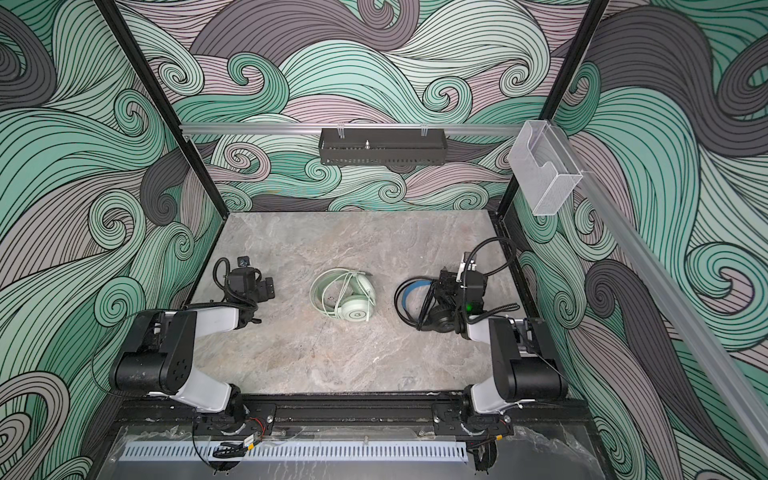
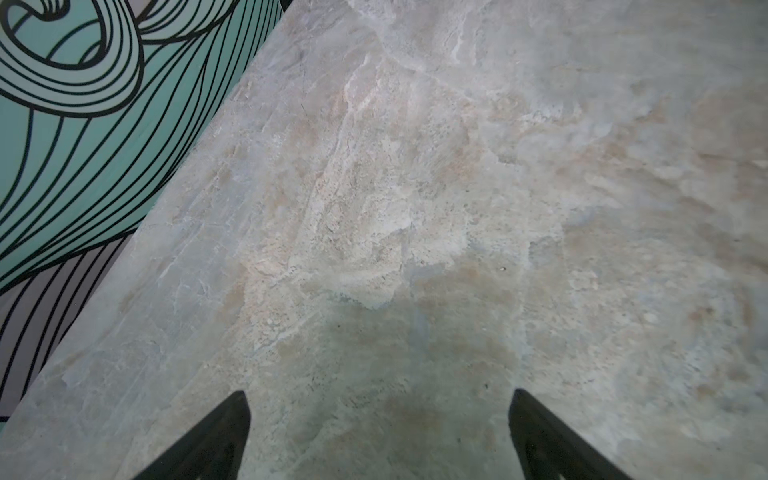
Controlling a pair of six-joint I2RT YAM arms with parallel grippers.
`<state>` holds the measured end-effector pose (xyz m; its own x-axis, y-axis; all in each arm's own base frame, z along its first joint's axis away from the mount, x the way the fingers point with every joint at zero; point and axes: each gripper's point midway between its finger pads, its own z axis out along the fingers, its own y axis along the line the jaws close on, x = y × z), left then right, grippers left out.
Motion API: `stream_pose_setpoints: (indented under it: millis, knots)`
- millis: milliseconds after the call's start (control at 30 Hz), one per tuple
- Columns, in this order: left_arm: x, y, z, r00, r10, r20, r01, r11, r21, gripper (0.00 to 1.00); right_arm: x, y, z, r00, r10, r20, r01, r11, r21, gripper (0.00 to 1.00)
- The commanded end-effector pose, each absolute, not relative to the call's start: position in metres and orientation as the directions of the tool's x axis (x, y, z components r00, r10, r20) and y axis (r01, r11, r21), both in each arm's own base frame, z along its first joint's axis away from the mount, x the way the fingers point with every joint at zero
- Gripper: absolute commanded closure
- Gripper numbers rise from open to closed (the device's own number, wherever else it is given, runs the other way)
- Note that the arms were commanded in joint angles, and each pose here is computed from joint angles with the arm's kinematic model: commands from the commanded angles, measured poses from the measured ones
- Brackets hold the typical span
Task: Wrap the headphones
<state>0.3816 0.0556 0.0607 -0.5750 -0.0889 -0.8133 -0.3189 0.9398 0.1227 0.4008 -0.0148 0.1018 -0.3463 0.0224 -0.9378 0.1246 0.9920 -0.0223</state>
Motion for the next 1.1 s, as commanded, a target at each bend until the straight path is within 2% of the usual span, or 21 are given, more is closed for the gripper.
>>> stream_pose_setpoints:
  millis: [0,1067]
  knots:
    - [0.3998,0.0562,0.0925,-0.468,-0.086,-0.879,-0.318,0.945,0.077,0.01,0.3968,-0.0106,0.0908,-0.362,-0.016,-0.932,0.098,0.994,-0.055,0.01]
    - [0.3998,0.0552,0.0931,-0.470,-0.085,-0.879,-0.314,0.946,0.077,0.01,0.3962,-0.0077,0.0923,-0.354,-0.027,-0.935,0.088,0.994,-0.063,0.01]
